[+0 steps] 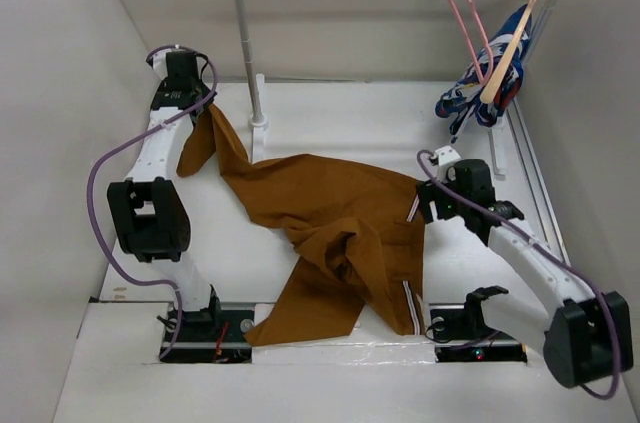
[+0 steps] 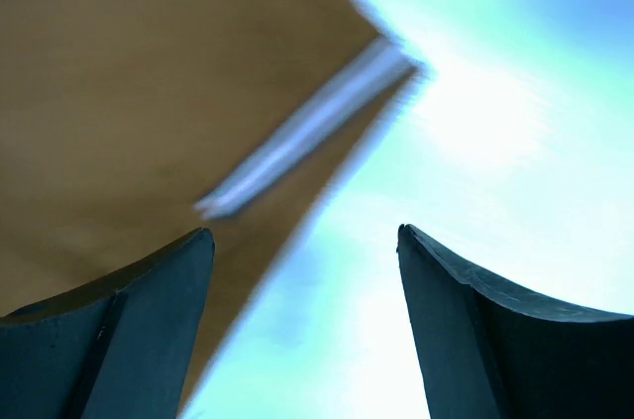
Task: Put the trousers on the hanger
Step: Flatten out the trousers at the center of the board.
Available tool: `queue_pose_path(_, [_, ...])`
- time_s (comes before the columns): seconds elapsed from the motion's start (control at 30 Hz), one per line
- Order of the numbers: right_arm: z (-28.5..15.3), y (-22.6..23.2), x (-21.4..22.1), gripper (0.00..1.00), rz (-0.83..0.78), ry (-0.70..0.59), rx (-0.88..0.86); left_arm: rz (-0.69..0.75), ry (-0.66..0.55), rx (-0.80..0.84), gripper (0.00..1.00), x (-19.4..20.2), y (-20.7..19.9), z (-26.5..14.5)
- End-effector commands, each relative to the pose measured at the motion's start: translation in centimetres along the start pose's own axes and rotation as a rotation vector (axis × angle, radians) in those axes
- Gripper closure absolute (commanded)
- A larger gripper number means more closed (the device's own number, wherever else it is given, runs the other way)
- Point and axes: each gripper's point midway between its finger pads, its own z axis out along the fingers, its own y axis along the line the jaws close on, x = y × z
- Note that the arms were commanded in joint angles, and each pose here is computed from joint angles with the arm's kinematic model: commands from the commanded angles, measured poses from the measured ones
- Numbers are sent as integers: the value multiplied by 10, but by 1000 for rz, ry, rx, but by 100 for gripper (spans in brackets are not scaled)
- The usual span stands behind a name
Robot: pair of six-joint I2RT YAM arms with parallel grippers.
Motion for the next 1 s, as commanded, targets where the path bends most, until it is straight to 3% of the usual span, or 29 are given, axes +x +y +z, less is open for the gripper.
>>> queue_pose_path(0.0, [21,-23,3,20,71,-4,14,-41,-68,77,100,-25,-17,-28])
queue_pose_path(0.23, [78,-14,-22,20,154,-126,-113,-42,-75,75,100,-23,-10,-40])
queue_pose_path(0.37, [95,0,-10,26,220,-92,-152,-50,-59,77,100,-12,-3,-45])
queue_pose_path(0.47, [101,2,-2,43,232,-89,-136,-58,-57,81,100,-7,1,-49])
queue_pose_path(0.5, [101,5,0,68,240,-91,-153,-59,-57,78,100,-6,2,-50])
queue_pose_path(0.57, [99,6,5,93,271,-103,-157,-56,-64,79,100,-6,4,-55])
queue_pose_path(0.6, [96,7,6,100,279,-107,-157,-54,-70,74,100,-7,6,-57])
queue_pose_path(0.73, [53,-18,-11,100,278,-189,-46,-41,-93,80,100,-15,8,-74])
queue_pose_path(0.8, [16,-62,-25,100,272,-227,125,-35,-101,74,100,-15,13,-84])
queue_pose_path(0.83, [17,-58,-8,100,287,-162,119,-35,-104,76,100,-16,13,-87])
queue_pose_path(0.9, [-20,-97,-25,100,272,-232,252,-19,-90,69,100,-11,18,-90])
queue_pose_path(0.93, [-32,-109,-18,100,286,-204,298,-6,-80,70,100,-8,19,-91])
queue_pose_path(0.97, [-54,-149,-13,100,264,-183,421,37,-33,66,100,5,18,-87])
